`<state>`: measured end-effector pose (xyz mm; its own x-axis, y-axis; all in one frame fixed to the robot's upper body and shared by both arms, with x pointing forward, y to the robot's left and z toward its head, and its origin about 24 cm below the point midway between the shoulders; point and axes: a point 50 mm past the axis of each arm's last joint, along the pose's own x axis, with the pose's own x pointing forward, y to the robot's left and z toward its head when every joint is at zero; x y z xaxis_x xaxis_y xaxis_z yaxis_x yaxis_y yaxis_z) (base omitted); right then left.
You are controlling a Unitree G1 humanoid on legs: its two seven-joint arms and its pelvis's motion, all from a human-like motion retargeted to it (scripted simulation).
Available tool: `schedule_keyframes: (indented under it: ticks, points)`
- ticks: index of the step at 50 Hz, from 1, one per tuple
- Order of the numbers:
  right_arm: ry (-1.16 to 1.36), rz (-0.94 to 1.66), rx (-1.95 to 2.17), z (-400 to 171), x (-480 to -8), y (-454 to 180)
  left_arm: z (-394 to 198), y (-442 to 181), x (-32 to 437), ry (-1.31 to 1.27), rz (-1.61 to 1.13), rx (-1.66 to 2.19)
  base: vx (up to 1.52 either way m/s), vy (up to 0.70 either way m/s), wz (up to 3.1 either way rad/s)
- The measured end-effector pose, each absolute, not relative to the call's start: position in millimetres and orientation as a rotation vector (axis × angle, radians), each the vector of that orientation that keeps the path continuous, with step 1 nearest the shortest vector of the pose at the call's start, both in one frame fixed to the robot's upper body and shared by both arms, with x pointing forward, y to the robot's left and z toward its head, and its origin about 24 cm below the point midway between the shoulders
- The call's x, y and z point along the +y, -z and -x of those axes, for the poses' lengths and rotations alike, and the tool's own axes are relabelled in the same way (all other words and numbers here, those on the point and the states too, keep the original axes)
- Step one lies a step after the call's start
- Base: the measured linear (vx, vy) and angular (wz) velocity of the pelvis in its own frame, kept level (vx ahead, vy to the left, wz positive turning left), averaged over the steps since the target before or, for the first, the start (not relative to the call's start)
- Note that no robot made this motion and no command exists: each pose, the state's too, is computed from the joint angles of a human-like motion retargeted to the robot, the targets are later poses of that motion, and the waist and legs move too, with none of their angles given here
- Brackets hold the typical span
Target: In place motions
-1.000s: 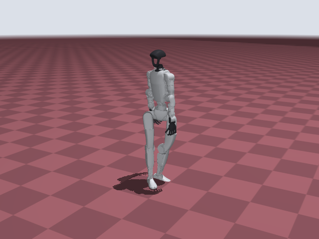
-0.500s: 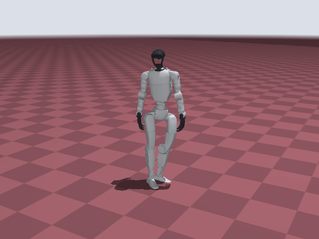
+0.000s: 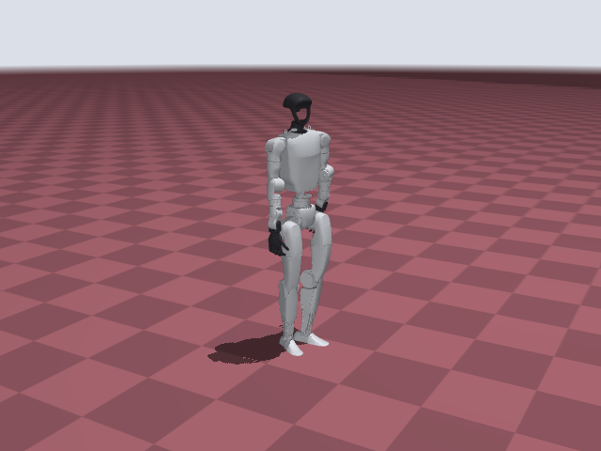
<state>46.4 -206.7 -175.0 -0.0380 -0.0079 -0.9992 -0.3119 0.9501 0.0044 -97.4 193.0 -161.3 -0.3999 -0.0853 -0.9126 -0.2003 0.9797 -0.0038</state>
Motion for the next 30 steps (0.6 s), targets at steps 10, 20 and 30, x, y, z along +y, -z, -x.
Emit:
schedule_keyframes:
  ticks: [10, 20, 30]
  points:
    - [-0.398, 0.312, 1.528, -56.3, -186.4, 176.6, 92.4, 166.0, 153.9, -0.297, 0.558, 1.89, -0.01, 0.01, 0.34]
    - [-0.454, 0.433, 1.674, -21.5, -196.2, 178.0, 49.9, 175.2, 186.5, -0.114, 0.094, 1.836, -0.02, -0.03, -0.86]
    - [-0.374, 0.42, 1.813, 10.7, -212.7, 174.1, 15.9, 178.5, 183.8, -0.039, 0.165, 1.727, 0.0, -0.01, 0.41]
